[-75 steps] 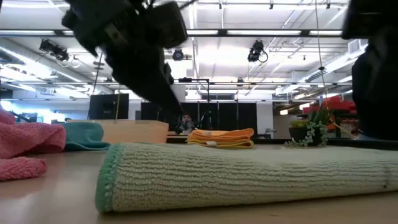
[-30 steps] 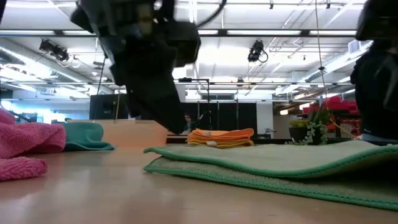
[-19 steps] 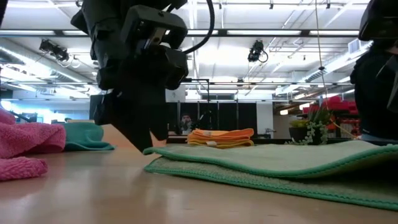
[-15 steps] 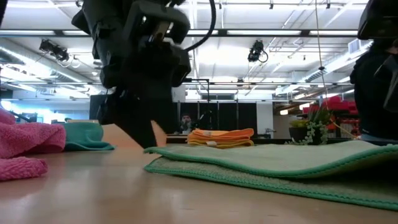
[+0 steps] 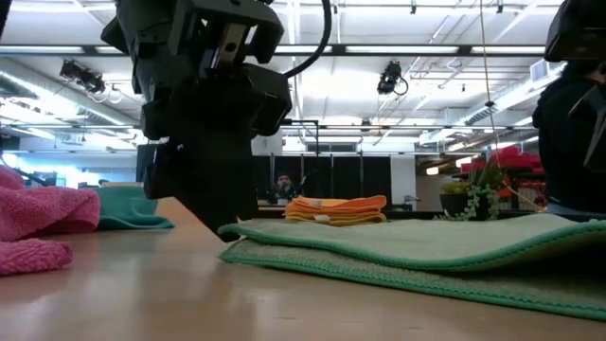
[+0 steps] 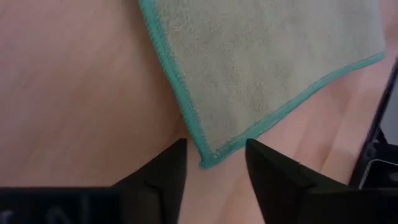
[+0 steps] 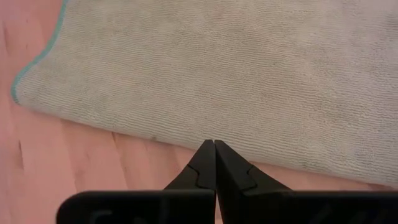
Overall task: Fold microfiber towels
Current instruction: Fold the light green towel
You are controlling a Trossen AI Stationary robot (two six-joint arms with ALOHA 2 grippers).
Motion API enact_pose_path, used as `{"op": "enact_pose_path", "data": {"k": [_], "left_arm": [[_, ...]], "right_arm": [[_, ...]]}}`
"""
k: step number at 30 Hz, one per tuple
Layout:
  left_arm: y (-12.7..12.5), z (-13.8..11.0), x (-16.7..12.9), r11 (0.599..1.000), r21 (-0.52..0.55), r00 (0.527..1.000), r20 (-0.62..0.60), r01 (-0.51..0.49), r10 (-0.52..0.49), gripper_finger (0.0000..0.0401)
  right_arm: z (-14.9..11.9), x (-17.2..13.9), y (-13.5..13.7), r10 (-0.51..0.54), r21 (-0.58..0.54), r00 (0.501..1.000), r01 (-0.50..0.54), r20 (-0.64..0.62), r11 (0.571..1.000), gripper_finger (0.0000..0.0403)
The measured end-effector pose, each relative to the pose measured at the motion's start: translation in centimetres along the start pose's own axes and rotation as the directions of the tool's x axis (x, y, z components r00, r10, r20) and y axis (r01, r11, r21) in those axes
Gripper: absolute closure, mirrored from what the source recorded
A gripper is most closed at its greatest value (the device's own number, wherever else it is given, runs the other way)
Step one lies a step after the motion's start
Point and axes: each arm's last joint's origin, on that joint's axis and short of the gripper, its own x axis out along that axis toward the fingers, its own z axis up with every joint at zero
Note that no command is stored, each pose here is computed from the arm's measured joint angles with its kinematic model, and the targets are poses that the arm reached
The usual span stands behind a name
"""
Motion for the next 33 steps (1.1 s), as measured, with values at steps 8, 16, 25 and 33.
{"op": "enact_pose_path", "data": {"k": [8, 16, 25, 33], "left_arm": [[0.0, 0.0, 0.0, 0.998, 0.067, 1.0, -0.001, 0.003, -0.003, 0.0368], [-0.9, 0.7, -0.3, 0.992, 0.076, 0.993, 0.056, 0.097, -0.101, 0.0392], [-1.6, 1.1, -0.7, 0.984, 0.088, 0.983, 0.084, 0.158, -0.165, 0.0392], [-1.5, 1.0, -0.7, 0.984, 0.094, 0.984, 0.08, 0.151, -0.159, 0.0384]], "right_arm": [[0.5, 0.1, -0.3, -0.024, 0.014, 0.999, 0.023, 0.034, 1.0, 0.0399], [5.2, -0.4, -3.5, -0.107, 0.168, 0.984, 0.082, 0.143, 0.982, 0.0384], [11.0, 3.9, -10.7, -0.21, 0.242, 0.978, 0.202, 0.004, 0.949, 0.0259], [13.0, 7.4, -14.9, -0.188, 0.268, 0.981, 0.194, -0.049, 0.944, 0.0211]]}}
